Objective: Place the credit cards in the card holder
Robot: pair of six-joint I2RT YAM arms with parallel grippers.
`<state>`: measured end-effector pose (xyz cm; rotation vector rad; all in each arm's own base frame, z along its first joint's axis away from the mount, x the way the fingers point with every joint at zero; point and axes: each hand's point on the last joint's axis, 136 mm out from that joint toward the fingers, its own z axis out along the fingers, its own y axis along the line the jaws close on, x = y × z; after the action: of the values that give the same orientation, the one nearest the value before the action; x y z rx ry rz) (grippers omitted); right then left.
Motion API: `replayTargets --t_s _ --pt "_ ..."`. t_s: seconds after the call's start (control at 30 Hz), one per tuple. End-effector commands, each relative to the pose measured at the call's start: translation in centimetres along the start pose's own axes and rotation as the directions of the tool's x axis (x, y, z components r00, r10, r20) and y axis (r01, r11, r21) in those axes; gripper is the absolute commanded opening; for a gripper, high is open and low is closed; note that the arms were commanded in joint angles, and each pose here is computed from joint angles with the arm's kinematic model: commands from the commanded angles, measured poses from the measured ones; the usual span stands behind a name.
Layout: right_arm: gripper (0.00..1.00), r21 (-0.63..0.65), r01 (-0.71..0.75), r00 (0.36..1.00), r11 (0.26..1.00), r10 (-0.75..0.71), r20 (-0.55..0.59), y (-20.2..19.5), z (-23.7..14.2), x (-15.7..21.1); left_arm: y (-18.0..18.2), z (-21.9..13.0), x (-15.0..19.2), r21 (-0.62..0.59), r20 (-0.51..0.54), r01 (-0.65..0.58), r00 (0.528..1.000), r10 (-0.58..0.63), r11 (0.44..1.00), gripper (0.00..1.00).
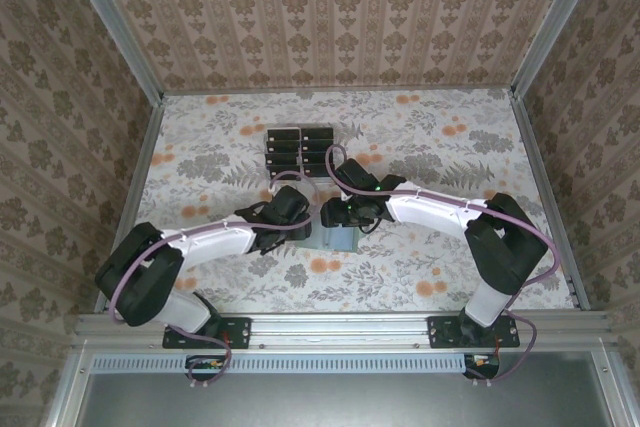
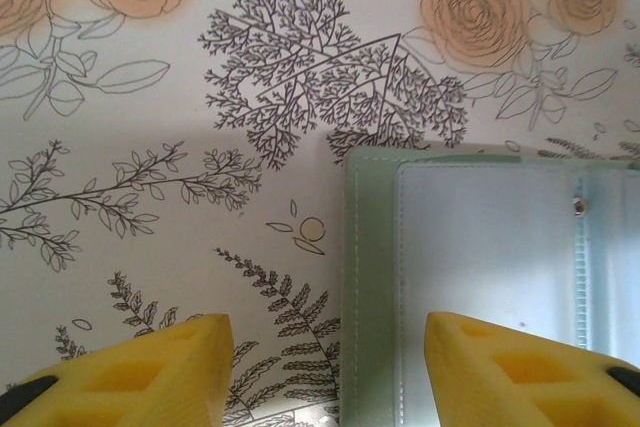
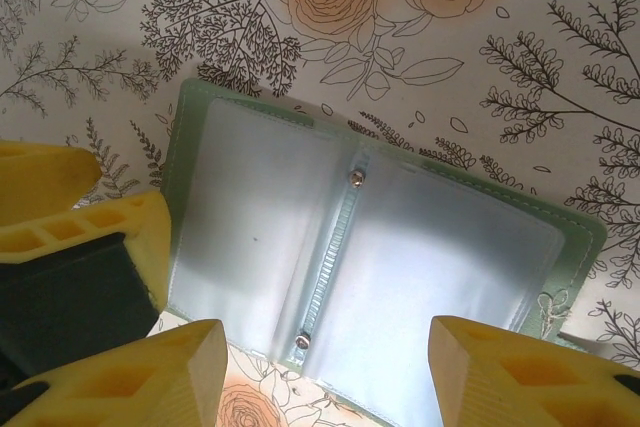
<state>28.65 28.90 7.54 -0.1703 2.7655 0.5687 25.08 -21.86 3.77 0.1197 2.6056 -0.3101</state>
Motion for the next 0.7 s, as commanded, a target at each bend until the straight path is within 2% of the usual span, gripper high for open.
replayTargets --t_s 0.0,0.67 --pt "0.56 0.042 0.019 0.999 0.999 -0.018 -0.029 -1.1 0.7 0.6 0.7 0.2 0.1 -0.038 -0.012 -0.009 1.0 0.008 0.999 0.54" --pt "0.57 0.093 0.016 0.996 0.996 -0.007 -0.092 -2.9 3.4 2.4 1.8 1.4 2.8 -0.082 -0.072 -0.007 0.997 0.001 0.997 0.52"
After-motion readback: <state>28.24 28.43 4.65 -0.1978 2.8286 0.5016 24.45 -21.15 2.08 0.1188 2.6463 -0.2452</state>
